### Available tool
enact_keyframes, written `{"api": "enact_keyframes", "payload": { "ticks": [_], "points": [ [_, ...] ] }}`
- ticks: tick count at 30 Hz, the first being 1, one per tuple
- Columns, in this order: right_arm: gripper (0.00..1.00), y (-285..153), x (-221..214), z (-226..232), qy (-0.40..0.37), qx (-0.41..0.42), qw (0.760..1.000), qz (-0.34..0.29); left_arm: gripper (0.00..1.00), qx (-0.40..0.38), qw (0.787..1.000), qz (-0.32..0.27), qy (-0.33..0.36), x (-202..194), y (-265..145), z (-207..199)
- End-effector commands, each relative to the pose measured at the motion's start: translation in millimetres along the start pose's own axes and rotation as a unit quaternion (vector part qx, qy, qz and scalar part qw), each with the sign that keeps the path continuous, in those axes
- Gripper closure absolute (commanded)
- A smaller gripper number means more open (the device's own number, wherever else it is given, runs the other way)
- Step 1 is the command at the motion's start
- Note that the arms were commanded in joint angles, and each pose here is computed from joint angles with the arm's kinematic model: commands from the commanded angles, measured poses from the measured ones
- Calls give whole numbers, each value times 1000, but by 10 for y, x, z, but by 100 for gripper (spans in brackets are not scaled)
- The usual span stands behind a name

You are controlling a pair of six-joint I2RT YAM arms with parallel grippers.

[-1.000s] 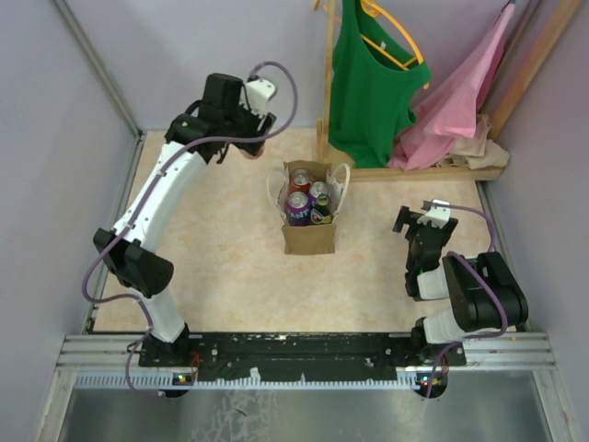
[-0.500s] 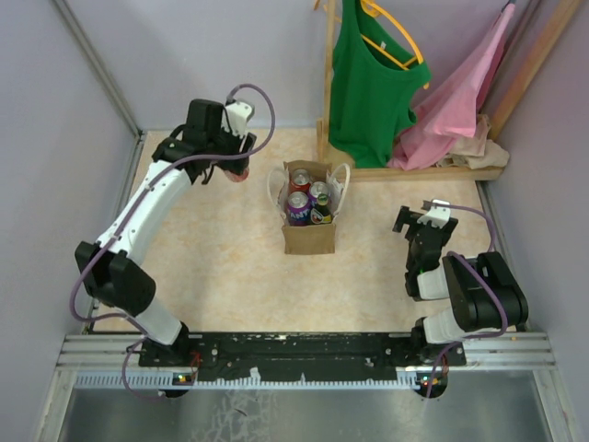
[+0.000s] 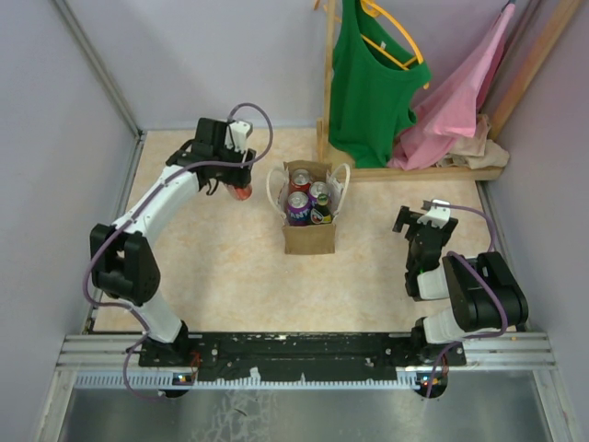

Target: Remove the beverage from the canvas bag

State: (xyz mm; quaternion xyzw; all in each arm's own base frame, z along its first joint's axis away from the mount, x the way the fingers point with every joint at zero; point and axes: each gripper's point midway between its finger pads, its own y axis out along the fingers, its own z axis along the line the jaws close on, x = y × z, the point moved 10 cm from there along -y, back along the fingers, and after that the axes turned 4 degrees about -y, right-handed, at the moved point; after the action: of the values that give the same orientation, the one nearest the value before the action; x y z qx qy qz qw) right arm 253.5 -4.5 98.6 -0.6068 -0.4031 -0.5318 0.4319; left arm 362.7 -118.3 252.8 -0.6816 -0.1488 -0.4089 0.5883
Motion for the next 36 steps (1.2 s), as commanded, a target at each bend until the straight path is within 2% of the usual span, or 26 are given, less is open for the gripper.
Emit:
{"api": "enact_keyframes", "payload": {
  "ticks": [1,16,25,28,31,36],
  "points": [
    [1,59,135,1,15,-7,999,-32,100,-6,999,-42,-8,195,143,-3],
    [1,59,136,2,15,-7,999,-32,100,-50,998,10,-33,75,669,-74],
    [1,56,134,2,15,-6,999,-32,87,-60,996,61,-34,-16,830,-84],
    [1,56,134,2,15,-6,999,-32,77,-56,995,75,-32,-58,858,-78],
    [1,58,137,3,15,-6,999,-32,56,-55,994,83,-34,-73,864,-78],
    [1,57,134,1,14,-6,999,-32,40,-55,995,70,-33,-17,829,-76]
  ]
}}
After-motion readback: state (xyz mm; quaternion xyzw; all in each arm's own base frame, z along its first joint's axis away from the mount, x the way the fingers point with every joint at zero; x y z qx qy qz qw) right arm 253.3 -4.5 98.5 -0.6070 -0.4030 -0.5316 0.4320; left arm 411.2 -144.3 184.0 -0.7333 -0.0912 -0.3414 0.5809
